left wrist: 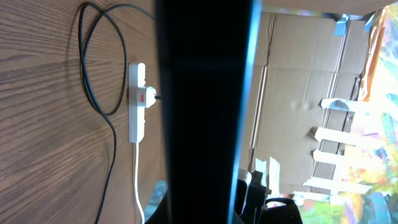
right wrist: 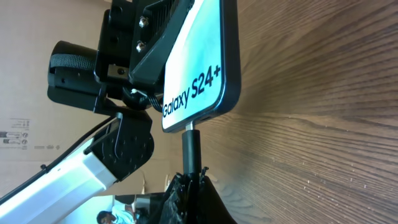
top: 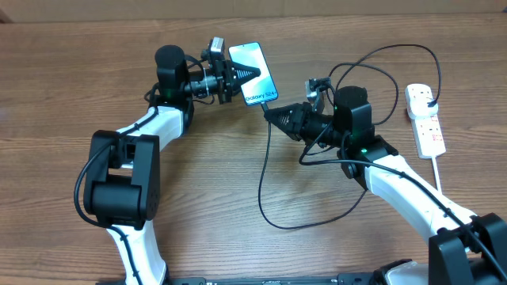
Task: Plug charger to phone and switch on socket
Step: 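Align and push the plug into the phone's charging port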
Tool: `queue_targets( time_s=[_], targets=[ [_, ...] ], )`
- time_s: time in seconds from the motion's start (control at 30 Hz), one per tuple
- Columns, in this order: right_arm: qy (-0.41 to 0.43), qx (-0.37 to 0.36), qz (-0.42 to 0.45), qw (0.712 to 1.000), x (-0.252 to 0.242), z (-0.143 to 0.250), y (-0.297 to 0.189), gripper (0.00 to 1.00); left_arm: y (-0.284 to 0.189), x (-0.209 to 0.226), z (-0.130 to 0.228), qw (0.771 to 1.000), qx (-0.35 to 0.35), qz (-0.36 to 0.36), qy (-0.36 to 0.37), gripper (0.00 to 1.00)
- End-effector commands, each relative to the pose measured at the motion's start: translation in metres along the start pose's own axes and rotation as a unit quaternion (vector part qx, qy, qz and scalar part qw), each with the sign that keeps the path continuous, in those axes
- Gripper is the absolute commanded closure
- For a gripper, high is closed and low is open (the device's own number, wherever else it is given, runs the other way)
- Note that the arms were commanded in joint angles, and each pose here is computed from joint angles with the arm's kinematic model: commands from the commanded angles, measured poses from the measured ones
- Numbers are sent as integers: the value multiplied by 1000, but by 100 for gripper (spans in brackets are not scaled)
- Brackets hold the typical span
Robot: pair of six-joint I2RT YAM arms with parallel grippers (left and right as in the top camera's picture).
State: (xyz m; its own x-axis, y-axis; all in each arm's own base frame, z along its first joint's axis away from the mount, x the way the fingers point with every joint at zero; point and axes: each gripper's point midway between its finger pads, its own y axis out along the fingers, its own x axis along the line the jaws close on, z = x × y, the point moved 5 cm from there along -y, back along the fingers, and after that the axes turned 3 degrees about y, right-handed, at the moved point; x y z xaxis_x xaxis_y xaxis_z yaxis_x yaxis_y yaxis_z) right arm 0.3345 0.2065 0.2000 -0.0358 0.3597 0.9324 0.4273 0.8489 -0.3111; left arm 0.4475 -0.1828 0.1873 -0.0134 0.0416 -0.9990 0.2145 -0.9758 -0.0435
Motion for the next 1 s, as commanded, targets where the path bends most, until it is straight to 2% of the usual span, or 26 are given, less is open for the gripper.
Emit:
queue_targets(
  time_s=[0.0,0.97],
  targets=[
    [-4,-43,12,999,0,-13,-1,96,9,-11,10,999,43,10,31,96],
    [-9,-65,18,998,-1,-19,-2,96,16,-14,48,980,175,34,94,96]
  ],
)
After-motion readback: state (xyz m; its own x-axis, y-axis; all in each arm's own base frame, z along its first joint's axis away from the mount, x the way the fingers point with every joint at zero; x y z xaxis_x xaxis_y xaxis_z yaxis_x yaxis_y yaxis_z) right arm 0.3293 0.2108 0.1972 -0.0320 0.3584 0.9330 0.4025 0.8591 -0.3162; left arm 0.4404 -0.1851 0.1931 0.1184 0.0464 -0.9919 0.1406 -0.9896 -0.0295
